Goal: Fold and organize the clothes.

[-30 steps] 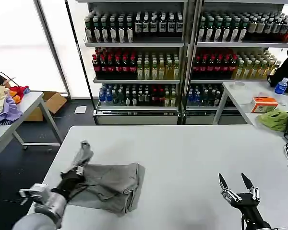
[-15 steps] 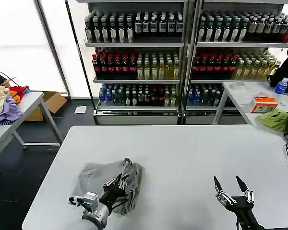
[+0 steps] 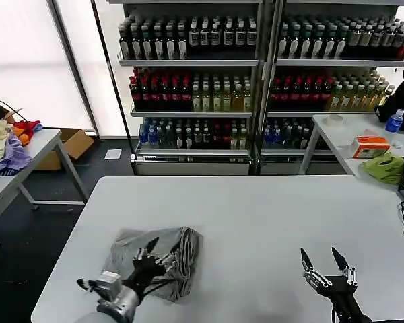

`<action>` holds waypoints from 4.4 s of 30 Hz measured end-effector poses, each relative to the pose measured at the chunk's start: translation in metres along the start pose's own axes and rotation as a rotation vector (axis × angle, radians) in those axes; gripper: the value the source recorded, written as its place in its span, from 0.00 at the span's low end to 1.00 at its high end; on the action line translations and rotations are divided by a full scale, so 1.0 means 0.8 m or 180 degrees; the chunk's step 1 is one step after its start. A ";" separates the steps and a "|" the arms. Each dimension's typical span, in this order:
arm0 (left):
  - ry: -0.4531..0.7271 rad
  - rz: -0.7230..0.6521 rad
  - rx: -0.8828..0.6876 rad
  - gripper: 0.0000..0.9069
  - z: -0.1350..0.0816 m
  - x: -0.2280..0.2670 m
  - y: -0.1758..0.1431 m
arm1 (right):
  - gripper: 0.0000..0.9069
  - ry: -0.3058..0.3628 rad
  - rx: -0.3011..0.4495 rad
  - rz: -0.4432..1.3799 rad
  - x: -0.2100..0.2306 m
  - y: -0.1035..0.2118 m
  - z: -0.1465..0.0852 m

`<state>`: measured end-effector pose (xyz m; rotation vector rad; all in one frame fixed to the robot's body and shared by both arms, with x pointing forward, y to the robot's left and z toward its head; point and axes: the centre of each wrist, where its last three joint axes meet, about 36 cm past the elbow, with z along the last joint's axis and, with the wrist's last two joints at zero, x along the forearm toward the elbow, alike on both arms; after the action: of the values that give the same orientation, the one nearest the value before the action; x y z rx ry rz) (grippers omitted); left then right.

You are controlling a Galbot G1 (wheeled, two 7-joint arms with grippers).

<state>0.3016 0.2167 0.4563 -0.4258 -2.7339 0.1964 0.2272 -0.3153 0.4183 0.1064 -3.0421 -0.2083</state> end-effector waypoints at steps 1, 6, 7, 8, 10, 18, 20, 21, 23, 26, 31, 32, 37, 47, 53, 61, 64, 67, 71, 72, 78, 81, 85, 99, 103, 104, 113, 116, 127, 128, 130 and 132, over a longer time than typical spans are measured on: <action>-0.0030 -0.0045 -0.0008 1.00 -0.007 0.006 0.009 | 1.00 0.0002 0.0001 -0.0004 0.000 0.000 0.001; -0.0147 -0.0374 -0.0072 1.00 -0.029 0.022 0.058 | 1.00 0.0012 -0.0004 -0.0030 -0.001 0.002 0.002; -0.0148 -0.0450 -0.0082 1.00 -0.031 0.023 0.068 | 1.00 0.0014 -0.0003 -0.0038 -0.001 0.003 0.002; -0.0147 -0.0515 -0.0080 1.00 -0.031 0.023 0.077 | 1.00 0.0016 0.0000 -0.0046 -0.001 0.004 0.002; -0.0134 -0.0650 -0.0075 1.00 -0.029 0.021 0.095 | 1.00 0.0017 0.0005 -0.0048 -0.001 0.004 0.002; 0.0065 -0.0987 0.0029 1.00 0.007 0.002 0.142 | 1.00 0.0011 0.0008 -0.0053 0.004 0.007 -0.001; 0.0119 -0.1023 0.0045 1.00 0.018 -0.001 0.145 | 1.00 0.0012 0.0001 -0.0059 0.005 0.009 -0.001; 0.0139 -0.1035 0.0050 1.00 0.022 -0.002 0.146 | 1.00 0.0013 -0.0005 -0.0065 0.006 0.011 0.000; 0.0188 -0.1045 0.0078 1.00 0.032 -0.004 0.145 | 1.00 0.0016 -0.0010 -0.0069 0.007 0.013 0.002; 0.0236 -0.1059 0.0103 1.00 0.043 -0.007 0.143 | 1.00 0.0018 -0.0011 -0.0081 0.007 0.016 0.004; 0.0311 -0.1075 0.0124 1.00 0.060 -0.014 0.139 | 1.00 0.0009 -0.0016 -0.0091 0.008 0.020 0.003; 0.0321 -0.1075 0.0123 1.00 0.062 -0.014 0.137 | 1.00 0.0007 -0.0019 -0.0087 0.008 0.020 0.004; 0.0351 -0.1057 0.0141 1.00 0.072 -0.015 0.129 | 1.00 0.0006 -0.0025 -0.0054 0.012 0.020 0.006; 0.0327 -0.0994 0.0171 0.03 0.089 -0.018 0.109 | 1.00 -0.0004 -0.0055 -0.0015 0.014 0.024 0.007; 0.0326 -0.0954 0.0234 0.02 0.097 -0.019 0.105 | 1.00 0.0013 -0.0053 -0.0005 0.016 0.024 0.008; 0.0317 -0.0953 0.0358 0.02 0.102 -0.015 0.107 | 1.00 0.0000 -0.0047 -0.0016 0.015 0.024 0.008; 0.0305 -0.0951 0.0429 0.02 0.101 -0.012 0.106 | 1.00 -0.0005 -0.0051 -0.0023 0.014 0.025 0.008; 0.0267 -0.0958 0.0532 0.02 0.097 -0.010 0.106 | 1.00 -0.0017 -0.0057 -0.0013 0.014 0.024 0.008; 0.0207 -0.1006 0.0698 0.02 0.087 -0.004 0.111 | 1.00 -0.0026 -0.0043 0.0003 0.014 0.020 0.007; 0.0191 -0.1036 0.0731 0.02 0.083 0.000 0.115 | 1.00 -0.0026 -0.0042 0.0004 0.014 0.020 0.006; -0.0075 -0.1205 0.0797 0.02 0.037 0.025 0.159 | 1.00 -0.0049 -0.0044 0.0018 0.012 0.016 0.005; -0.0185 -0.1305 0.0750 0.03 0.011 0.044 0.192 | 1.00 -0.0055 -0.0056 0.0013 0.010 0.017 0.004; -0.0280 -0.1428 0.0624 0.03 -0.027 0.073 0.238 | 1.00 -0.0078 -0.0073 0.0011 0.007 0.018 0.004; -0.0347 -0.1357 0.0062 0.03 -0.130 0.107 0.279 | 1.00 -0.0093 -0.0143 0.0075 0.006 0.012 0.003; -0.0243 -0.1098 0.0000 0.03 -0.131 0.092 0.249 | 1.00 -0.0082 -0.0176 0.0102 0.005 0.011 0.006; -0.0199 -0.1014 -0.0008 0.03 -0.129 0.087 0.239 | 1.00 -0.0073 -0.0186 0.0110 0.004 0.011 0.008; 0.0299 -0.0153 0.0186 0.03 -0.071 0.014 0.139 | 1.00 0.0015 -0.0224 0.0155 0.007 0.012 0.014; 0.0482 0.0049 0.0305 0.03 -0.043 -0.016 0.113 | 1.00 0.0053 -0.0188 0.0169 0.010 0.011 0.011; 0.0871 0.0540 0.0447 0.03 0.018 -0.097 0.018 | 1.00 0.0254 -0.0481 0.0033 -0.008 0.035 -0.010; 0.0883 0.0567 0.0456 0.03 0.019 -0.101 0.011 | 1.00 0.0285 -0.0511 0.0017 -0.012 0.038 -0.011; 0.0879 0.0609 0.0467 0.16 0.020 -0.106 -0.001 | 1.00 0.0344 -0.0573 -0.0042 -0.022 0.045 -0.017; 0.0874 0.0646 0.0487 1.00 0.020 -0.110 -0.011 | 1.00 0.0421 -0.0629 -0.0095 -0.032 0.053 -0.021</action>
<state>0.3709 0.1790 0.4136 -0.6365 -2.3871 0.3683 0.2512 -0.2739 0.4384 0.1449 -2.8712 -0.4817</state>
